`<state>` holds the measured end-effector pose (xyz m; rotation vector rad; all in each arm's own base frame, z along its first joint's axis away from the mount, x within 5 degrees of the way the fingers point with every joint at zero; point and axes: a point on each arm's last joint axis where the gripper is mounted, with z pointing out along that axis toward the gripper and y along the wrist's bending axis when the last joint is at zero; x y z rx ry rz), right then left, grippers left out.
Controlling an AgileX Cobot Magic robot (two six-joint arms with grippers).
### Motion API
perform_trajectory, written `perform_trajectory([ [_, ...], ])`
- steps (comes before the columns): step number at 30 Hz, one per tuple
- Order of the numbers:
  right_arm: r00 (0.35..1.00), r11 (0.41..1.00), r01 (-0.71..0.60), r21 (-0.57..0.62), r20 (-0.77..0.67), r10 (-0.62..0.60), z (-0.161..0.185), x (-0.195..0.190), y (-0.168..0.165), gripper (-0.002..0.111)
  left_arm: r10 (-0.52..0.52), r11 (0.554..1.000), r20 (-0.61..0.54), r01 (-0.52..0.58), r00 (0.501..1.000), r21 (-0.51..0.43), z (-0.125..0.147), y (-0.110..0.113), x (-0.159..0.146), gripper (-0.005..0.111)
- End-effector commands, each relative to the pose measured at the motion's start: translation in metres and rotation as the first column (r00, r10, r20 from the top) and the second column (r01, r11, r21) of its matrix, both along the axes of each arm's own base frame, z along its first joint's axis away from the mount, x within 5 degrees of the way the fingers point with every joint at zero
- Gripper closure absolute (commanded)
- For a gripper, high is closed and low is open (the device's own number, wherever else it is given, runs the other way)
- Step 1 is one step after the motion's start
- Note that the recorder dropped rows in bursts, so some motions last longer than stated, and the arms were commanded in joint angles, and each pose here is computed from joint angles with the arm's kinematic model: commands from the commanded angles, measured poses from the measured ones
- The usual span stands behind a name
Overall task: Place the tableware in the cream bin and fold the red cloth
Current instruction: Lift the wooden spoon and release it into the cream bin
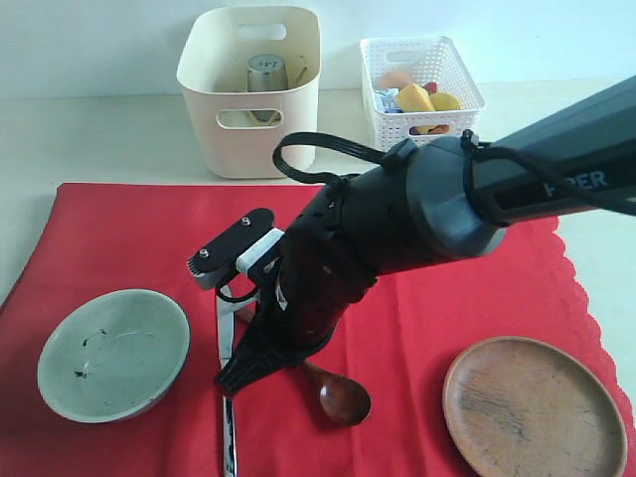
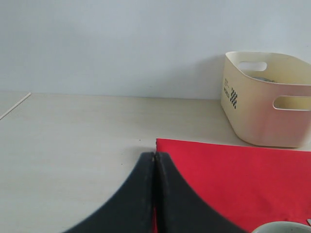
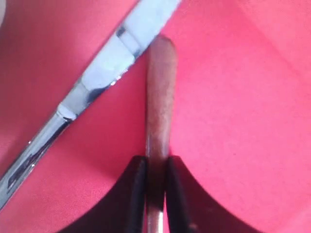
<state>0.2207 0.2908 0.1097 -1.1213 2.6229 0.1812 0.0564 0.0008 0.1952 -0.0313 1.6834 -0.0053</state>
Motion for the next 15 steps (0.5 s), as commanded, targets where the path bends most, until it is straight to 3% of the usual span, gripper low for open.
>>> perform_trajectory([
  [1, 1.000, 1.000, -0.014, 0.010, 0.023, 0.013, 0.011, 0.001, 0.000, 0.108, -0.006, 1.000, 0.004, 0.006, 1.000, 0.000, 0.000, 0.000, 0.000, 0.104],
  [6, 0.992, 0.998, -0.059, 0.020, 0.114, 0.056, 0.054, 0.003, -0.004, 0.108, -0.006, 1.000, 0.004, 0.006, 1.000, 0.000, 0.000, 0.000, 0.000, 0.104],
  [8, 0.973, 0.994, -0.102, 0.046, 0.212, 0.090, 0.082, 0.009, -0.001, 0.108, -0.006, 1.000, 0.004, 0.006, 1.000, 0.000, 0.000, 0.000, 0.000, 0.104],
  [10, 0.937, 0.988, -0.143, 0.060, 0.329, 0.116, 0.103, 0.019, 0.006, 0.108, -0.006, 1.000, 0.004, 0.006, 1.000, 0.000, 0.000, 0.000, 0.000, 0.104],
  [15, 0.805, 0.960, -0.183, 0.213, 0.593, 0.021, 0.143, 0.054, 0.024, 0.108, -0.006, 1.000, 0.004, 0.006, 1.000, 0.000, 0.000, 0.000, 0.000, 0.104],
])
